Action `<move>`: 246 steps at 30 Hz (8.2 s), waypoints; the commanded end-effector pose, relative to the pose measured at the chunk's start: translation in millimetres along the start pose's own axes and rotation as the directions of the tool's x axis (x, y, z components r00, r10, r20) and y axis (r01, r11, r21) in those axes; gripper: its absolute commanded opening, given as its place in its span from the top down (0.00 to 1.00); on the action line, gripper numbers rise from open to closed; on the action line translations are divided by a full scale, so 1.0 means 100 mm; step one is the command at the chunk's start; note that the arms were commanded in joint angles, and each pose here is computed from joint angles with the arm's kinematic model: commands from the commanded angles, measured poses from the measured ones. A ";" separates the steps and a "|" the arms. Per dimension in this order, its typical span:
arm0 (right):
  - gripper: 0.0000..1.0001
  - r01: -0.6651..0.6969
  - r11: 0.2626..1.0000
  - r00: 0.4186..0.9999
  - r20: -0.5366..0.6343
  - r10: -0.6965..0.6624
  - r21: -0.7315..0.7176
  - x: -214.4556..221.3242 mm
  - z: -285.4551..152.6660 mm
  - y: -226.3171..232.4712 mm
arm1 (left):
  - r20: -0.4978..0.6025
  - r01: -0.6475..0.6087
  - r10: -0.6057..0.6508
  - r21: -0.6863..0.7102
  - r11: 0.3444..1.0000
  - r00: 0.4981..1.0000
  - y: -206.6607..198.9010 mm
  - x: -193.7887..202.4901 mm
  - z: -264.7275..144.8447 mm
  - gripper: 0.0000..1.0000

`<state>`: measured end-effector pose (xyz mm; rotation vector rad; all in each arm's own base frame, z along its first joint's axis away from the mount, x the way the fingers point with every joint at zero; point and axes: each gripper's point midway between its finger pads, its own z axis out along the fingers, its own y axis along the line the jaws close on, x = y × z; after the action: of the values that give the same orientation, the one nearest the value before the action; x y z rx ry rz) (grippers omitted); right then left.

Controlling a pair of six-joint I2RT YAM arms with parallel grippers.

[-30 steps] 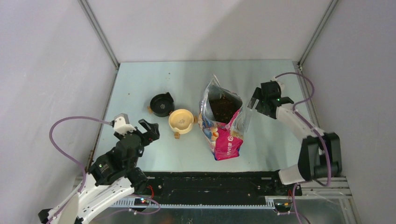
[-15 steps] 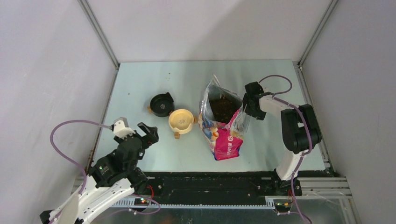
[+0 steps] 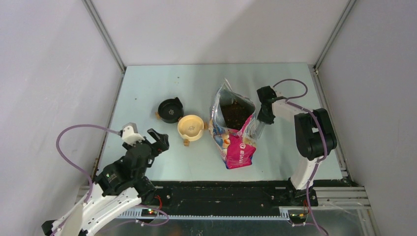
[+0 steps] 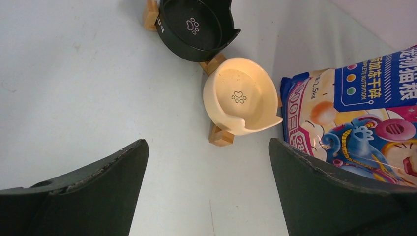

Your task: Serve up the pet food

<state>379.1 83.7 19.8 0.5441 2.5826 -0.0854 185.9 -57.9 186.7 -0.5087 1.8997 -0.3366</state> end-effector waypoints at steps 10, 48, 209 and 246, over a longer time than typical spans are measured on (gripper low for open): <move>0.95 -0.079 0.984 0.970 0.216 0.113 -0.159 -0.29 -0.83 -0.18 | 0.009 0.052 -0.053 0.051 0.997 0.999 -0.22 -0.09 0.01 0.01; 1.00 0.419 0.067 0.709 0.372 0.598 -0.906 -0.17 -4.99 0.43 | -0.094 0.084 0.324 0.995 0.047 0.941 -3.56 -0.12 -1.36 0.01; 1.00 0.085 0.098 0.996 0.085 -0.008 -0.992 1.04 -3.84 0.36 | -0.462 0.383 0.300 0.878 0.287 0.834 -2.50 0.02 -1.59 0.37; 1.00 0.061 0.205 0.998 0.055 -0.038 -0.977 1.15 -3.59 0.34 | -0.523 0.467 0.242 0.847 0.254 0.817 -2.61 0.11 -1.48 0.67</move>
<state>128.9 218.1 292.1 -0.1240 1.9565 1.5651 96.4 -290.8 326.6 0.3912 1.8565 -1.7947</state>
